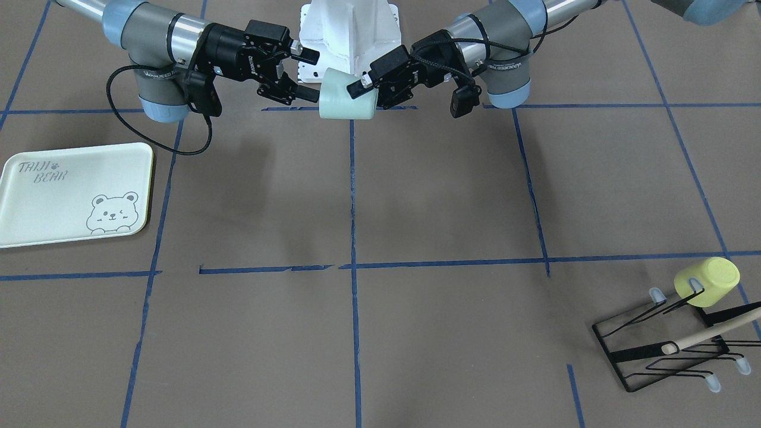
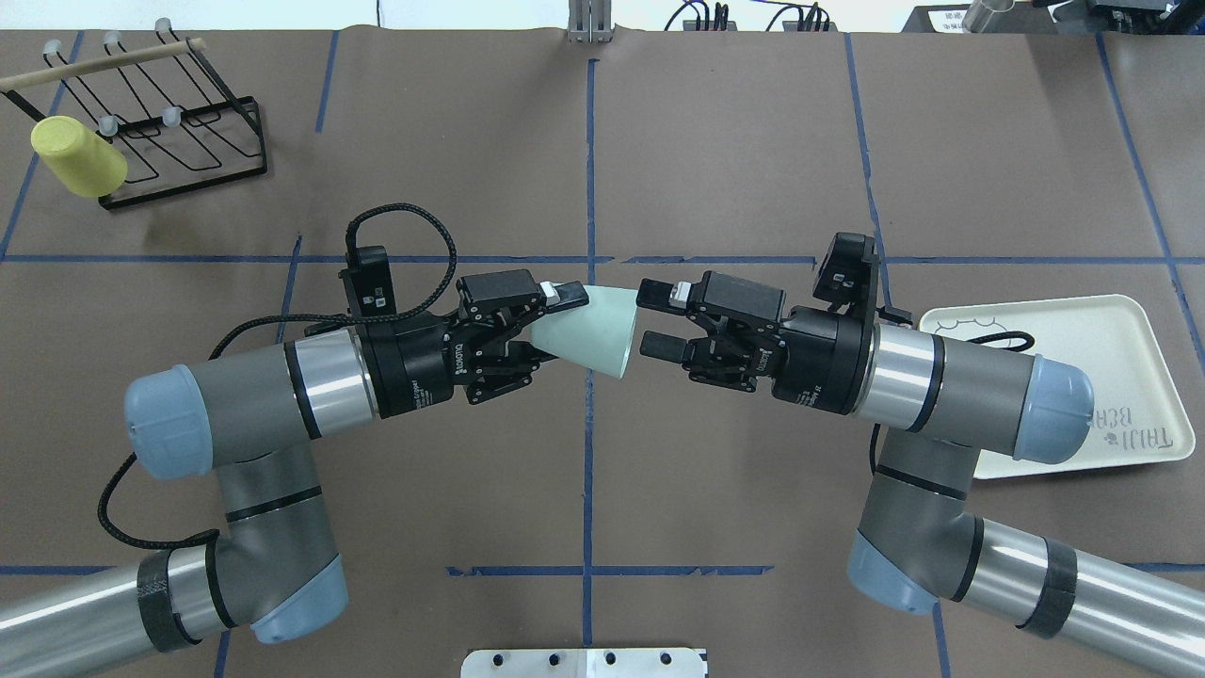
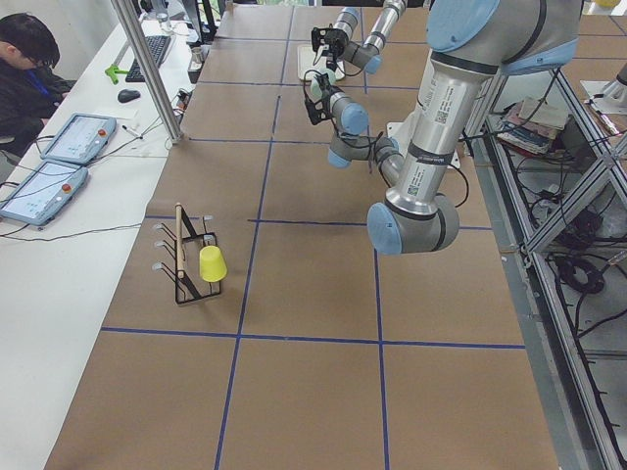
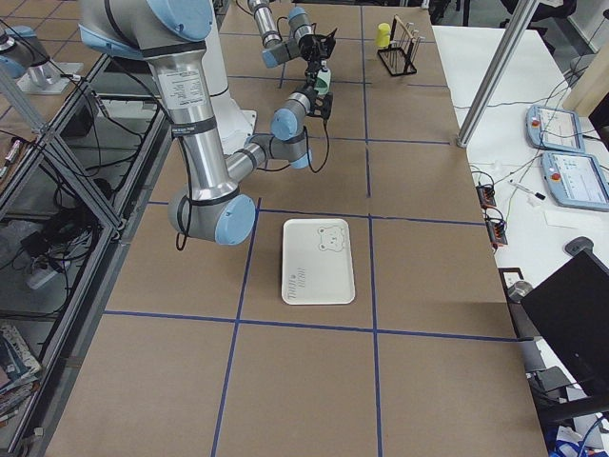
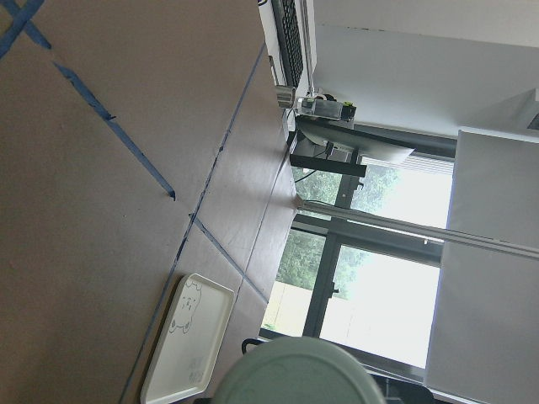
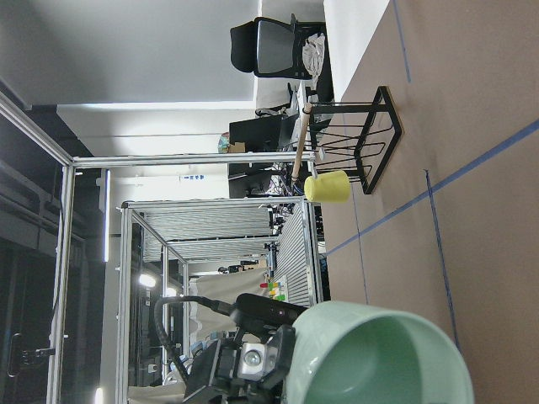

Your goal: Left arm grabs green cup and hands to right arm on tray

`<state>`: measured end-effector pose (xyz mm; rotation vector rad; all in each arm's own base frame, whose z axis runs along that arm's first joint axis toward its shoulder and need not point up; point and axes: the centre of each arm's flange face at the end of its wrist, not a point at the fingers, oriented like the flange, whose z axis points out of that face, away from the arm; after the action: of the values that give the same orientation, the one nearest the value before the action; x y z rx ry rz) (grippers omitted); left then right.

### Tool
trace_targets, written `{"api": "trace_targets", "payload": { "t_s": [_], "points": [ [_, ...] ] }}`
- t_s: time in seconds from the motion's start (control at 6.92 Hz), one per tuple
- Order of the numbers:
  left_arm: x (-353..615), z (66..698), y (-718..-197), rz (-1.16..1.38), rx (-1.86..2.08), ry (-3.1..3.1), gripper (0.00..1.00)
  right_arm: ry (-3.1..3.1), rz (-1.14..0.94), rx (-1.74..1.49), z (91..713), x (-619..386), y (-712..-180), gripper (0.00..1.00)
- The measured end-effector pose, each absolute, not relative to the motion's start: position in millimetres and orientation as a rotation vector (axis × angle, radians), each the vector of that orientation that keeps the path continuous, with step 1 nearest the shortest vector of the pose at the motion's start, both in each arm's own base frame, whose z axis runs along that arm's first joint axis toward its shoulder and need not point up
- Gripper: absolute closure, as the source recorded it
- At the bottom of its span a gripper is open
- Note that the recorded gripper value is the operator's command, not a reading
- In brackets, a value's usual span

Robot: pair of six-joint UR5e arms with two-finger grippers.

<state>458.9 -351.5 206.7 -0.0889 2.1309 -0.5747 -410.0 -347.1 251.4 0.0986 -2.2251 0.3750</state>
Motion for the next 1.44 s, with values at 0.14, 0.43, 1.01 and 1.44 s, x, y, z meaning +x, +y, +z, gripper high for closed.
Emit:
{"api": "trace_targets", "payload": {
  "t_s": [0.14,0.43,1.01,1.44],
  "points": [
    [460.4,204.6,-348.3,-0.57,-0.097,2.135,0.54,-2.227,0.376,0.099,250.9,-410.3,-346.6,0.0],
    [462.5,204.1,-345.7,-0.567,-0.104,2.135,0.54,-2.24,0.382,0.104,245.8,-411.4,-346.7,0.0],
    [466.4,200.8,-339.5,-0.557,-0.118,2.139,0.54,-2.259,0.397,0.113,235.8,-413.5,-348.5,0.0],
    [467.5,195.4,-337.3,-0.553,-0.124,2.149,0.54,-2.257,0.4,0.109,236.3,-416.0,-347.4,0.04]
  ]
}}
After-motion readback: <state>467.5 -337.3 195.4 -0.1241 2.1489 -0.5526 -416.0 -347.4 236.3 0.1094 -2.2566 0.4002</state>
